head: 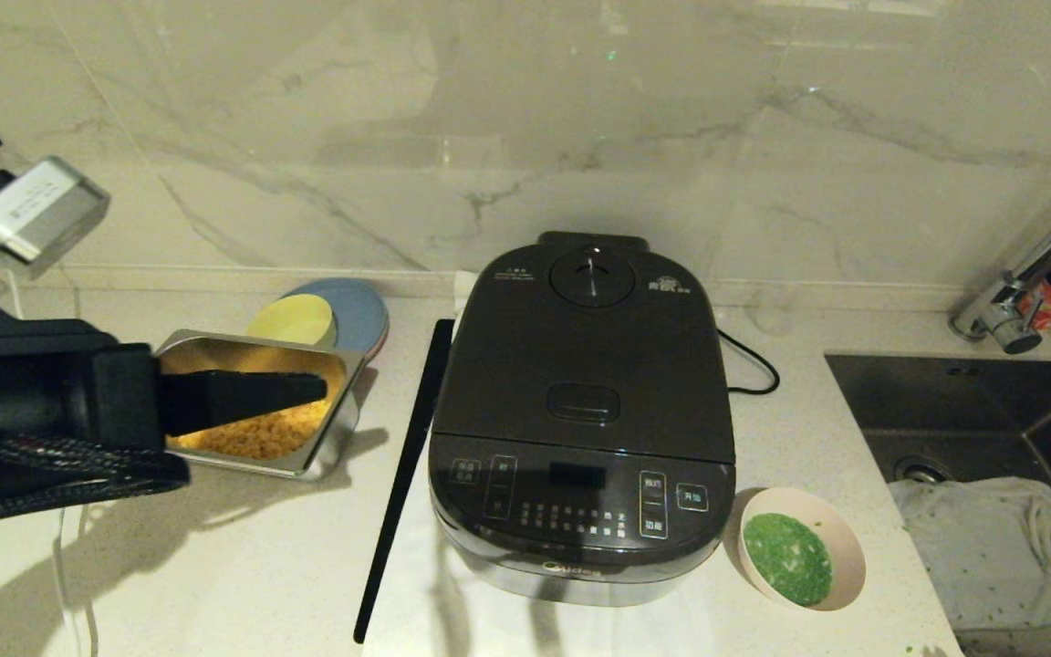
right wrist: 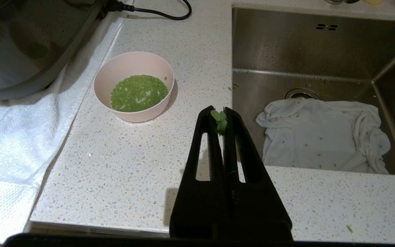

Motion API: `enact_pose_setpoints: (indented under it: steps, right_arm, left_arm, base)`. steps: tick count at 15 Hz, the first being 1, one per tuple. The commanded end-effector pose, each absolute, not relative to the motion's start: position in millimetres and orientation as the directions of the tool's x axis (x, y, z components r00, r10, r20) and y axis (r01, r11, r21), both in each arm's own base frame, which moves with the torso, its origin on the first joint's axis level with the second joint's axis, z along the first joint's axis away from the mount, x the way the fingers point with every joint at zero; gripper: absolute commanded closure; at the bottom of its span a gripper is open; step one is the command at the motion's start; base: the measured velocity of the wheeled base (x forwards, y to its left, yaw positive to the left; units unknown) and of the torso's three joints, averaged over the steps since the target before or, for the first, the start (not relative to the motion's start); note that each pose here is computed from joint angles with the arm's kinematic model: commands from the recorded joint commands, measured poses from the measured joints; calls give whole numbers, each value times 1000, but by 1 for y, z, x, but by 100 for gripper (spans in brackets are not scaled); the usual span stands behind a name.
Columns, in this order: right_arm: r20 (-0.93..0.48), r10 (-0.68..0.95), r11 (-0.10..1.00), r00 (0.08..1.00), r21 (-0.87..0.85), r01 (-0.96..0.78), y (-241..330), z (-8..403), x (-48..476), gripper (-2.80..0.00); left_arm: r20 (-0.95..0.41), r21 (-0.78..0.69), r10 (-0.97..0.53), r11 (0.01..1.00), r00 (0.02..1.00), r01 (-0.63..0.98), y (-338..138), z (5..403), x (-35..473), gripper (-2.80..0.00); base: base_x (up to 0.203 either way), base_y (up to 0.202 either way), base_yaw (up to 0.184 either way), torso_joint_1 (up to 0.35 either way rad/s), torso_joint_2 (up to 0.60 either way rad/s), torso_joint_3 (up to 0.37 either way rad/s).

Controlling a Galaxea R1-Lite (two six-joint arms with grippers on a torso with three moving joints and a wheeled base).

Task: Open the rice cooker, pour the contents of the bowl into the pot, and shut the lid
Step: Open the rice cooker

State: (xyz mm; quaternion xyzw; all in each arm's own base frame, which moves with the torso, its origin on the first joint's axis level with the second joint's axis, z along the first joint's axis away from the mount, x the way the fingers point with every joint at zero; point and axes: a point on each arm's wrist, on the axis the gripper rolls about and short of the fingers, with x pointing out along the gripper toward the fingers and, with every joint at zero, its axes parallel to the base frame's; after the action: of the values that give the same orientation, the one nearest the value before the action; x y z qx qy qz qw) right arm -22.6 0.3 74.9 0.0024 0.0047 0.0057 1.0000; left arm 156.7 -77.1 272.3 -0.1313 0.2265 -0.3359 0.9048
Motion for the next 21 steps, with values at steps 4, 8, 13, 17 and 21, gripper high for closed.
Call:
enact_pose_setpoints:
  steps: [4, 8, 13, 17, 21]
  right_arm:
    - [-9, 12, 1000, 1000, 5, -12, 0, 75, -23, 0]
    - [-9, 12, 1000, 1000, 5, -12, 0, 75, -23, 0]
    - [-9, 12, 1000, 1000, 5, -12, 0, 75, -23, 0]
    - [-9, 12, 1000, 1000, 5, -12, 0, 75, -23, 0]
    - [-9, 12, 1000, 1000, 5, -12, 0, 75, -23, 0]
  left_arm:
    - [-341, -401, -632, 767, 696, 501, -137, 266, 191, 0]
    - [-366, -409, -633, 768, 682, 493, -164, 261, 195, 0]
    - [-381, -418, -610, 784, 695, 458, -200, 245, 212, 0]
    - [-395, -385, -583, 807, 710, 448, -227, 228, 214, 0]
    - [-390, -388, -571, 814, 722, 433, -237, 219, 216, 0]
  base:
    - [0, 0, 0, 0, 0, 0]
    - [0, 0, 0, 0, 0, 0]
    - [0, 0, 0, 0, 0, 0]
    - [0, 0, 0, 0, 0, 0]
    - [0, 0, 0, 0, 0, 0]
